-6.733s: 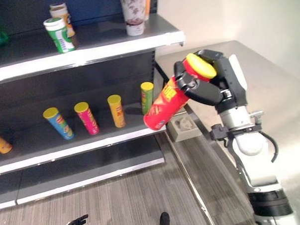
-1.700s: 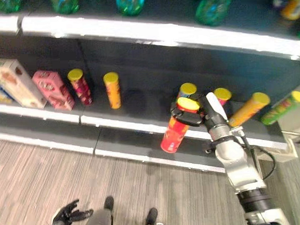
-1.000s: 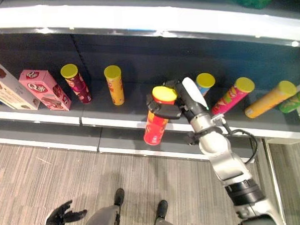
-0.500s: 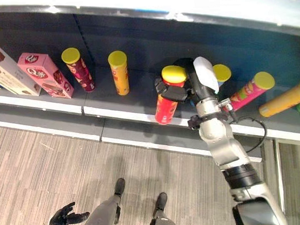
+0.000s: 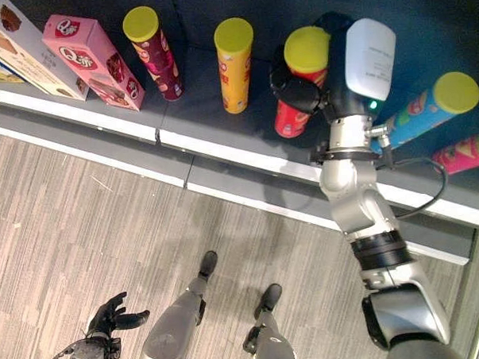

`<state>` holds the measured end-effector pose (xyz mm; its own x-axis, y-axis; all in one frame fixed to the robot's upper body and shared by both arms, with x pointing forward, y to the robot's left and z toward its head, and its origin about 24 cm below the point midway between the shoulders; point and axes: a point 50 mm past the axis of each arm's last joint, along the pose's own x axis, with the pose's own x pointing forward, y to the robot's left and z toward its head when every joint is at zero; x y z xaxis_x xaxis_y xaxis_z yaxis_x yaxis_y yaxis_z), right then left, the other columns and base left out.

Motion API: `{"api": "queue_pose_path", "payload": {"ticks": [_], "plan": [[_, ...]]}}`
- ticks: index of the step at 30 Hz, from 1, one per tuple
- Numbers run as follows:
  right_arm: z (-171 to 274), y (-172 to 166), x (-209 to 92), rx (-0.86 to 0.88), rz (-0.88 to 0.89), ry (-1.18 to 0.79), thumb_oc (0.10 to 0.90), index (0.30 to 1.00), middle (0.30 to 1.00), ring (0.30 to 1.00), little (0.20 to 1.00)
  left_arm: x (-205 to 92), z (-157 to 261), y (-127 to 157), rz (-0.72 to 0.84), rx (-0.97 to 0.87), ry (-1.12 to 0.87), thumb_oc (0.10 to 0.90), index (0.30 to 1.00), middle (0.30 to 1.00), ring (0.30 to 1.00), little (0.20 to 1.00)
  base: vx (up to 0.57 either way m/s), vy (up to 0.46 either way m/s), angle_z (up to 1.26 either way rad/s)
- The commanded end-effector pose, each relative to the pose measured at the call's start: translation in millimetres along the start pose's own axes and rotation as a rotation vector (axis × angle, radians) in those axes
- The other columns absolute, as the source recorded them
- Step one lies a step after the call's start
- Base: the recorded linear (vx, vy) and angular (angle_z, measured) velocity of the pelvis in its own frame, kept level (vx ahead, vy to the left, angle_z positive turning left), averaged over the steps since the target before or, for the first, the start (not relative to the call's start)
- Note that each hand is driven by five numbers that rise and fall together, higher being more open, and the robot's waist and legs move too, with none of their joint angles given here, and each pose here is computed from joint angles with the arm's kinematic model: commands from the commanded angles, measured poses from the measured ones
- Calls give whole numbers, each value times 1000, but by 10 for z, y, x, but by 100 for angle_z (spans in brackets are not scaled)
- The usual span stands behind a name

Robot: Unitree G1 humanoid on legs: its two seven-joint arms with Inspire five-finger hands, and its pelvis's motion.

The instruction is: Put the goods on the table back onto the shelves and tidy them up.

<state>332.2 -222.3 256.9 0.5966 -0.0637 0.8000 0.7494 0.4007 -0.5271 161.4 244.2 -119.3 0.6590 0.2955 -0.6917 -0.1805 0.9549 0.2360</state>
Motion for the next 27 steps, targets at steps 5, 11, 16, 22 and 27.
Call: {"api": "queue_pose_path", "payload": {"ticks": [5, 11, 16, 22, 27], "plan": [[169, -524, 358, -3, -346, -104, 400, 300, 300, 300, 300, -50, -216, 184, 65, 84, 62, 800, 900, 900, 900, 900, 7, 1, 1], [169, -524, 358, -3, -346, -104, 400, 300, 300, 300, 300, -50, -216, 184, 65, 84, 62, 800, 900, 900, 900, 900, 0, 0, 2], [-31, -636, 416, -21, -490, 8, 400, 300, 300, 300, 300, -52, -9, 79, 12, 96, -59, 800, 900, 900, 900, 900, 12, 13, 3], [-82, -640, 415, -35, -500, 28, 400, 300, 300, 300, 300, -29, -13, 70, 16, 92, -45, 800, 900, 900, 900, 900, 8, 6, 12], [-112, -617, 405, -45, -491, 39, 400, 300, 300, 300, 300, -25, -12, 68, 20, 91, -47, 800, 900, 900, 900, 900, 0, 0, 0]]}}
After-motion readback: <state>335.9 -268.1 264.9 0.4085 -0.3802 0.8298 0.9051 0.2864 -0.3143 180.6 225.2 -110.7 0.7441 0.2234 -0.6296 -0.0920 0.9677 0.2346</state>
